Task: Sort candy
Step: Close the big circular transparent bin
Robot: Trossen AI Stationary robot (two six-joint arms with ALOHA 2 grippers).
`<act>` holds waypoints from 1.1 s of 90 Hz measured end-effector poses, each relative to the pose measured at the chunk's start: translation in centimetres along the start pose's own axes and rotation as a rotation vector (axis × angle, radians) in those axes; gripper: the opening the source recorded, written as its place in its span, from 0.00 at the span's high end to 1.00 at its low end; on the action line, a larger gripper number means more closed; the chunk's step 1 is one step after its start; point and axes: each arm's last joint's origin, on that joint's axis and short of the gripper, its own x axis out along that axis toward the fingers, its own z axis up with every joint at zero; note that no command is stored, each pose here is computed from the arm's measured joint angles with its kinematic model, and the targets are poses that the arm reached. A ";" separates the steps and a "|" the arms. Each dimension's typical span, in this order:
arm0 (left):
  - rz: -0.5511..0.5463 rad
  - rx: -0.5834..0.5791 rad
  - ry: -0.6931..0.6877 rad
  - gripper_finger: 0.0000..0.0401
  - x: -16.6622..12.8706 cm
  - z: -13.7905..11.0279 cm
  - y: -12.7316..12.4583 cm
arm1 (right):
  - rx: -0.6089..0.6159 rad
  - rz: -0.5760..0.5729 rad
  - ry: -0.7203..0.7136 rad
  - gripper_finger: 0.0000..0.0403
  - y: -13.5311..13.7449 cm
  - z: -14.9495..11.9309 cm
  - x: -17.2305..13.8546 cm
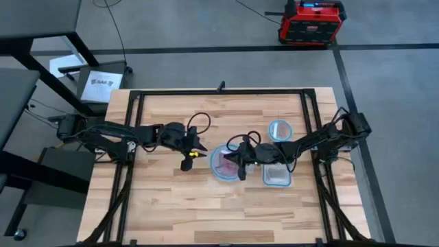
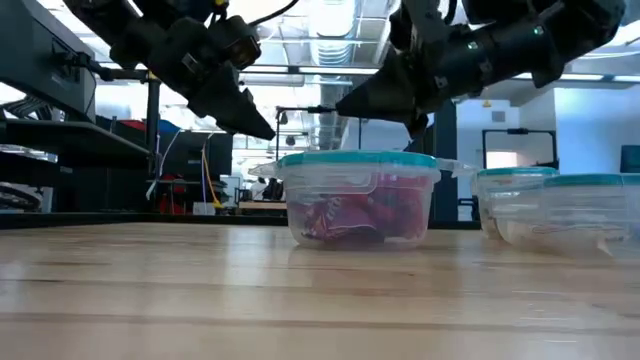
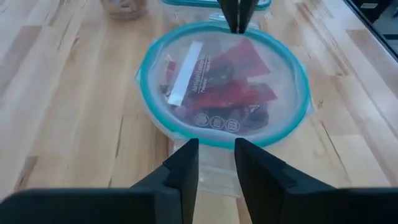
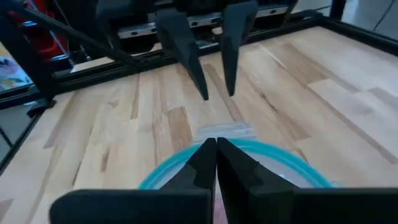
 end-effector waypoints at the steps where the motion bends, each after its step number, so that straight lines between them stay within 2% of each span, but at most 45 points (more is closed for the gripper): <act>1: 0.000 0.003 0.000 0.80 0.0 0.0 0.0 | 0.000 -0.002 0.000 1.00 0.0 0.0 0.0; 38: 0.004 0.100 -0.022 0.84 0.0 0.2 0.0 | 0.052 -0.017 -0.005 1.00 0.0 0.0 0.0; 58: 0.000 0.111 -0.018 0.84 0.0 0.2 0.1 | 0.080 -0.049 -0.052 1.00 0.2 -0.8 1.6; 73: -0.081 0.142 -0.019 0.84 -0.1 0.0 0.7 | 0.079 -0.083 -0.054 1.00 0.5 -0.9 3.3; 86: -0.088 0.213 -0.020 0.84 -0.3 -0.1 1.6 | 0.078 -0.092 -0.050 1.00 0.5 -0.9 3.8; 99: -0.140 0.207 -0.030 0.84 -0.4 -0.3 2.6 | 0.070 -0.131 -0.042 1.00 0.4 -1.1 3.7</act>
